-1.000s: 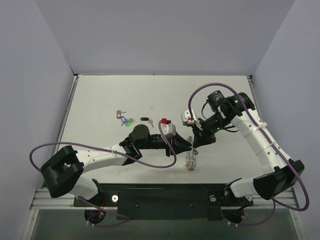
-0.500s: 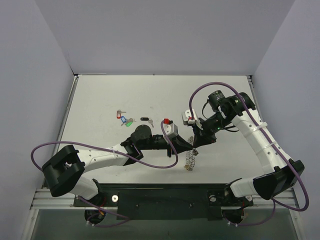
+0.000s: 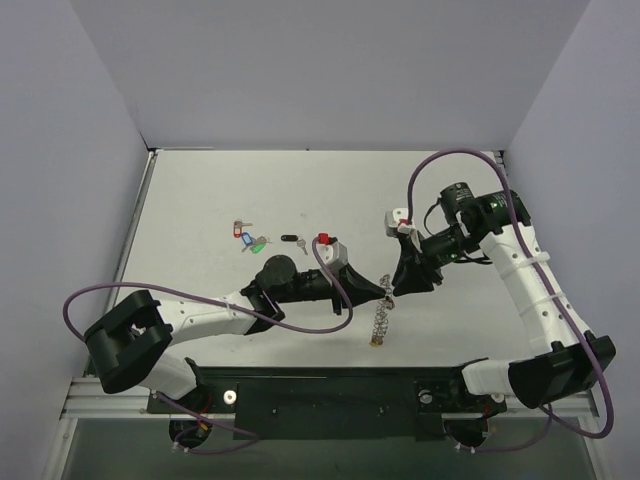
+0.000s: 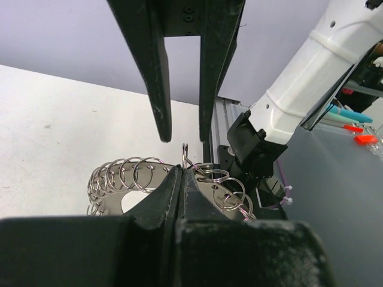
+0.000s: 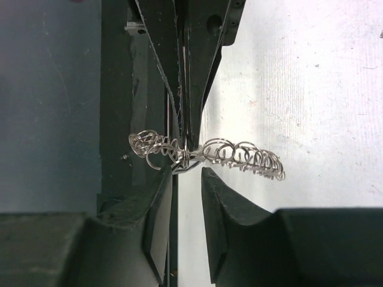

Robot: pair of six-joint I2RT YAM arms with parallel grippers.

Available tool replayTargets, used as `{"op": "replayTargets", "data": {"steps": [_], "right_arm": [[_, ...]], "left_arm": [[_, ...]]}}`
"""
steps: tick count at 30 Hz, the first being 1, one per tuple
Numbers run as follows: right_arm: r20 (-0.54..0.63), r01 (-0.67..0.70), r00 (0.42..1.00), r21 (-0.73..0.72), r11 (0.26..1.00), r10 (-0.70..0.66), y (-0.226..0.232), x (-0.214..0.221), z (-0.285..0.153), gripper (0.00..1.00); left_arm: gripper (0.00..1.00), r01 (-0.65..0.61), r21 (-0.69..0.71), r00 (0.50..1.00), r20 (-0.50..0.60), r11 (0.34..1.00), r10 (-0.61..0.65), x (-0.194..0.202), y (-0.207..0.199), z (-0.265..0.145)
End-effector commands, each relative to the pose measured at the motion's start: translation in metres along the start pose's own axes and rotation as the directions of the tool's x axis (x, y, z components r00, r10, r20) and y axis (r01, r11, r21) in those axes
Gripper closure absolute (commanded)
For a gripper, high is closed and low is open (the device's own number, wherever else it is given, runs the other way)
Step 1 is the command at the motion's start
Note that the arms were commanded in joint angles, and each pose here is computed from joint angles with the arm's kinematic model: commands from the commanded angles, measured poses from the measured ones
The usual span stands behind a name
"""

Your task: Put the keys on the keyring

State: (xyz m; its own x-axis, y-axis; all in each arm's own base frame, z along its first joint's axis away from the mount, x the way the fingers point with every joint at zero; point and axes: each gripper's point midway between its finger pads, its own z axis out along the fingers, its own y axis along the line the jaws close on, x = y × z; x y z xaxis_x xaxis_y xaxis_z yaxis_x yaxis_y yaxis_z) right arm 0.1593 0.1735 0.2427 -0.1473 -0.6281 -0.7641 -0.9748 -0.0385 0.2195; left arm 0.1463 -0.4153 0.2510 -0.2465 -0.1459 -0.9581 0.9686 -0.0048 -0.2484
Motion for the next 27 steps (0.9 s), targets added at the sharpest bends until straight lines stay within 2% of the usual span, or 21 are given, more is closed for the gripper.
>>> {"op": "replayTargets", "data": {"steps": [1, 4, 9, 18, 27], "right_arm": [[0.157, -0.128, 0.979, -0.040, 0.991, 0.133, 0.025, -0.016, -0.007, 0.76], [0.226, -0.171, 0.960, -0.007, 0.985, 0.168, 0.014, -0.022, -0.010, 0.75], [0.309, -0.234, 0.922, -0.034, 0.972, 0.233, 0.012, -0.029, -0.005, 0.75], [0.321, -0.251, 0.915, -0.014, 0.968, 0.242, 0.004, -0.029, -0.005, 0.76], [0.333, -0.256, 0.910, -0.016, 0.967, 0.246, 0.004, -0.029, -0.006, 0.86]], "left_arm": [[1.00, -0.016, 0.019, 0.984, 0.175, 1.000, 0.012, -0.045, -0.013, 0.001], [1.00, -0.009, 0.013, 0.983, 0.182, 1.000, 0.006, -0.046, -0.012, 0.000], [1.00, 0.007, 0.003, 0.980, 0.199, 1.000, -0.007, -0.050, -0.012, 0.001], [1.00, 0.046, -0.020, 0.970, 0.241, 0.999, -0.040, -0.056, -0.010, 0.003], [1.00, 0.059, -0.033, 0.967, 0.251, 0.998, -0.049, -0.057, -0.008, 0.001]]}}
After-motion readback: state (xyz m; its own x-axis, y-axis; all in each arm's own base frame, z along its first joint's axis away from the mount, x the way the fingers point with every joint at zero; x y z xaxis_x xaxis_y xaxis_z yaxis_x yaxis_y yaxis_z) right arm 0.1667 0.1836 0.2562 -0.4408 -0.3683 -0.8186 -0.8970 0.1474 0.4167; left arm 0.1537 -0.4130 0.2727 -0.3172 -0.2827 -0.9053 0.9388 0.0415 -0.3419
